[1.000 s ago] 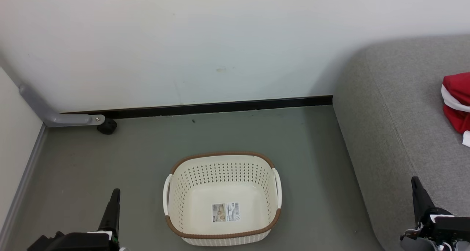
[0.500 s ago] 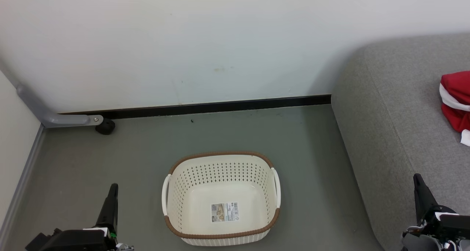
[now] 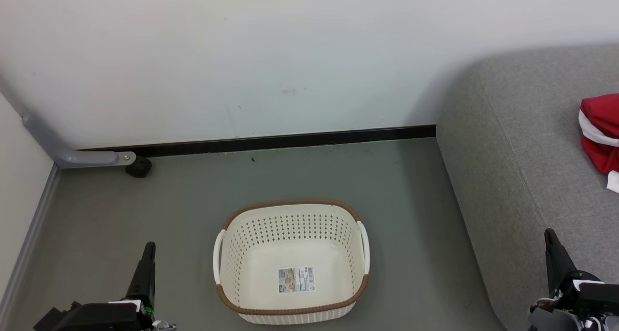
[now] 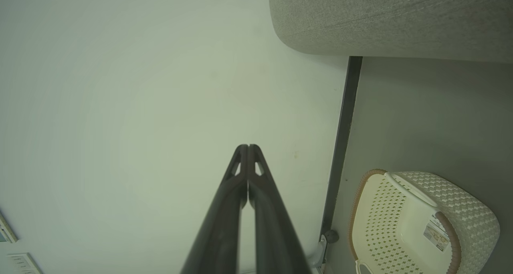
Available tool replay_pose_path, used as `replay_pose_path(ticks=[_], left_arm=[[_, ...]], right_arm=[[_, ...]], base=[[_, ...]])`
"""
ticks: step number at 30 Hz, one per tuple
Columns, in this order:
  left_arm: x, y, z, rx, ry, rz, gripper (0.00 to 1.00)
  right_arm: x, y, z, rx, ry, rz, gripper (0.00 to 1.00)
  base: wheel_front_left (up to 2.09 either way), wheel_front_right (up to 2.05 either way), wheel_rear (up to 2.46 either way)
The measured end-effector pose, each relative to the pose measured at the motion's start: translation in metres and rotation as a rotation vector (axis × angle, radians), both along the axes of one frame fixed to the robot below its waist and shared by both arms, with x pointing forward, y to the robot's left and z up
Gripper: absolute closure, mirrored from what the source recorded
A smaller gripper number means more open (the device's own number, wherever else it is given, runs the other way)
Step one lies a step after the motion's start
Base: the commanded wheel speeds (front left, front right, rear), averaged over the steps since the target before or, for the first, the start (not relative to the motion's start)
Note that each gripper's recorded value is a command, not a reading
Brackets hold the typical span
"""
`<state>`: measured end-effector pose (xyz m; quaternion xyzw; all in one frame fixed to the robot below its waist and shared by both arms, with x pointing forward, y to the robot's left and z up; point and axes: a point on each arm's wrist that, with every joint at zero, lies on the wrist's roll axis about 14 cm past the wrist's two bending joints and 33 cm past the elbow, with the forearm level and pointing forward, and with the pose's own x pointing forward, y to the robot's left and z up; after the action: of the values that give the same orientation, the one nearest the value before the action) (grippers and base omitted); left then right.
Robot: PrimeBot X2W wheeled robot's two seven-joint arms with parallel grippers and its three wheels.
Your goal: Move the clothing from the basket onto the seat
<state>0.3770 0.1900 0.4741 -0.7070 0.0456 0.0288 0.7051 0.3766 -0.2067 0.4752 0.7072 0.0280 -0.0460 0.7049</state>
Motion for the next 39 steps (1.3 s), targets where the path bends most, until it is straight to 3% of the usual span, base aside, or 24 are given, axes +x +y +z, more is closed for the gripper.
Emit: replay_pose_path(ticks=[39], left_arm=[[0.0003, -0.0001, 0.0011, -0.001, -0.004, 0.0, 1.0]], right_arm=[[0.0001, 0.0001, 0.0003, 0.0, -0.001, 0.0, 1.0]], base=[[0.0, 0.0, 0.0]])
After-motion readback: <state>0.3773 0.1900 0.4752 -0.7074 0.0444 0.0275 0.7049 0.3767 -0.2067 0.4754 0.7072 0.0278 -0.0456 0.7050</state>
